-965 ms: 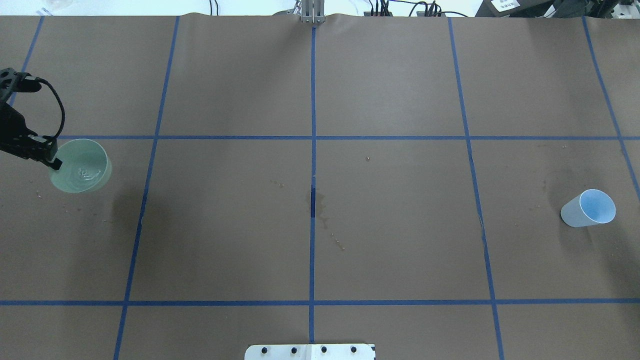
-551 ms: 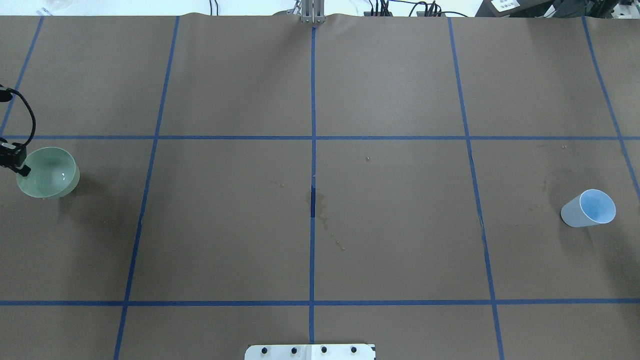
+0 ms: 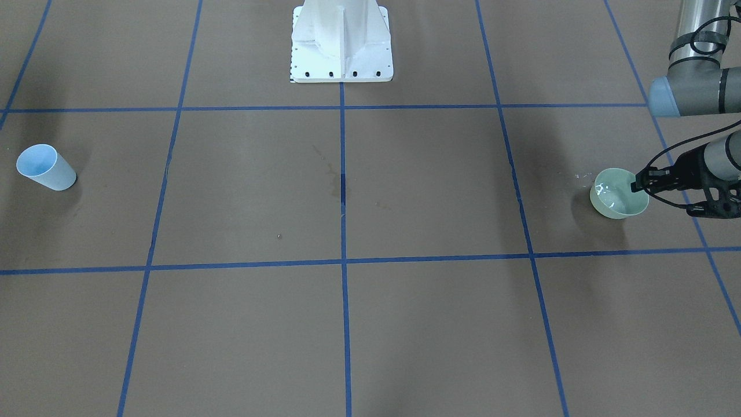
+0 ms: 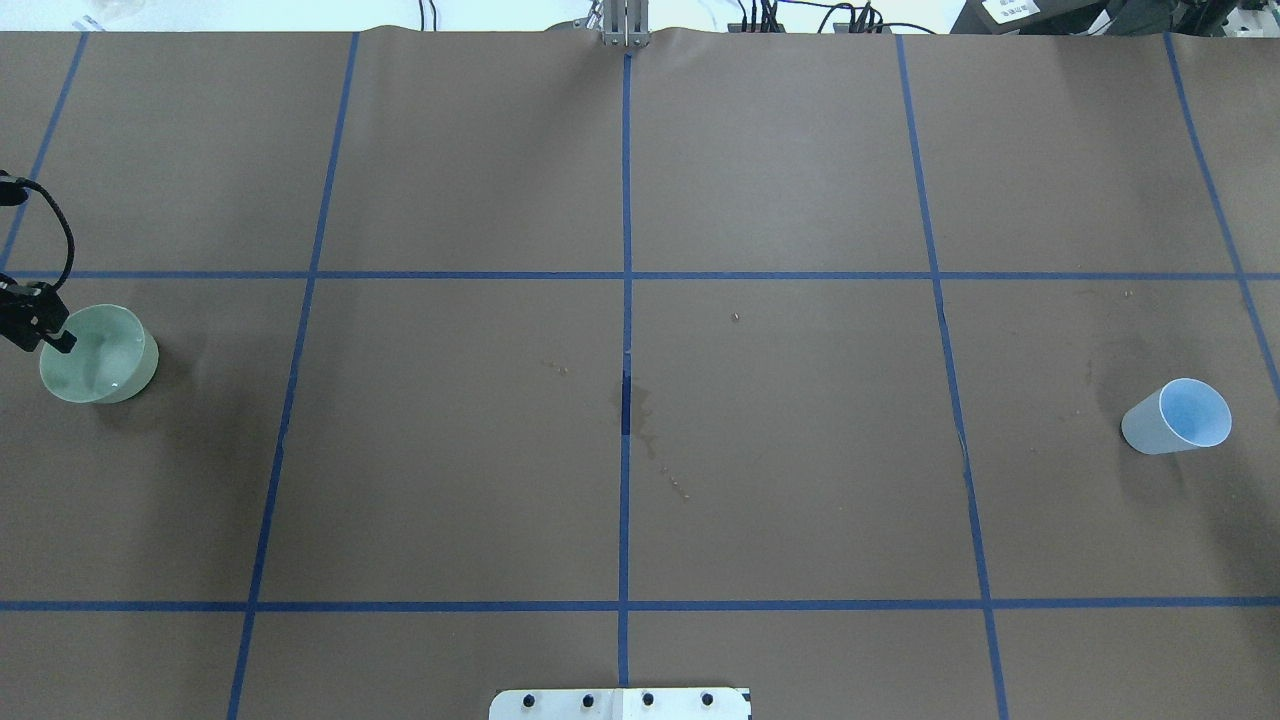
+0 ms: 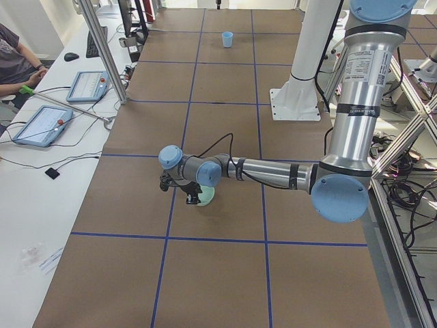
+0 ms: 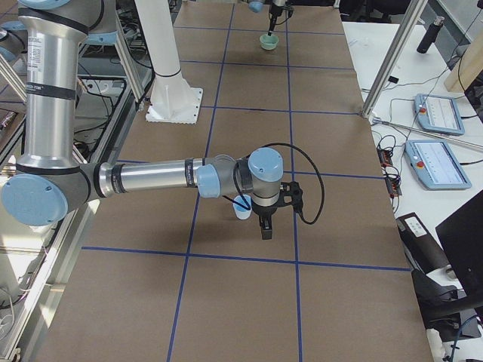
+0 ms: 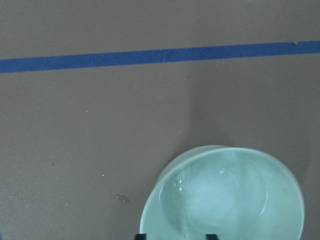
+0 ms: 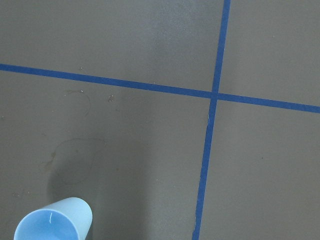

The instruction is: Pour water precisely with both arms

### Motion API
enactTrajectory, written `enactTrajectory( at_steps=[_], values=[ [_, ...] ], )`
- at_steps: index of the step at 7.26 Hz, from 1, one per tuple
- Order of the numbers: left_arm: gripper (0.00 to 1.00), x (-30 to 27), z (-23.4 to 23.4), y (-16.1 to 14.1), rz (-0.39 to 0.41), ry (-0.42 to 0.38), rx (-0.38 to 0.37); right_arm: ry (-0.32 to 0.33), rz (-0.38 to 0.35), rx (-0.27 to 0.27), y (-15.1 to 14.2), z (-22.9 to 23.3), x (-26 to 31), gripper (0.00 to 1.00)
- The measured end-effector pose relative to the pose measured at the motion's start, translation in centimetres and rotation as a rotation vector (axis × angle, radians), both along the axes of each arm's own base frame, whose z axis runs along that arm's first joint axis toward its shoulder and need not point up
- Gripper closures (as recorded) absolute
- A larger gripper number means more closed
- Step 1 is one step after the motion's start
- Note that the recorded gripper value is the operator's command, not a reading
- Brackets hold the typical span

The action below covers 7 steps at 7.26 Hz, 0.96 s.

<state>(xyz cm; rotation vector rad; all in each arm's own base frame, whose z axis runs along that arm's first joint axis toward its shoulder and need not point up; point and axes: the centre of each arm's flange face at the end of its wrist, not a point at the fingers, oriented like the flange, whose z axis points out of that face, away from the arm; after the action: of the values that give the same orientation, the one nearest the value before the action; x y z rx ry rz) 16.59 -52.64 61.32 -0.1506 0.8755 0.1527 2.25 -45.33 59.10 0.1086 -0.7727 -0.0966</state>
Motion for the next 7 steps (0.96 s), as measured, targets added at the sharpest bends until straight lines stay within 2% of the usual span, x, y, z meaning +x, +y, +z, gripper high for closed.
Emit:
enactTrajectory(
  at_steps=[2,4,5,7],
  values=[
    [0.0,-1.7,-2.5,-0.2,-0.025,0.042,0.036,-0.002,0.001,0.002,-0.1,-0.1,0.0,0.01],
    [0.0,-6.2,-6.1,0.2,-0.082,0.066,0.137,-0.004,0.0,-0.002,-0.2,0.0,0.0,0.0],
    [0.0,-9.5,-7.0,0.1,-0.105,0.059,0.212,-0.003,-0.004,0.003,-0.2,0.0,0.0,0.0],
    [0.0,-16.2,-6.0,0.4,-0.137,-0.027,0.336,0.004,-0.002,0.013,-0.3,-0.2,0.2,0.01]
  ],
)
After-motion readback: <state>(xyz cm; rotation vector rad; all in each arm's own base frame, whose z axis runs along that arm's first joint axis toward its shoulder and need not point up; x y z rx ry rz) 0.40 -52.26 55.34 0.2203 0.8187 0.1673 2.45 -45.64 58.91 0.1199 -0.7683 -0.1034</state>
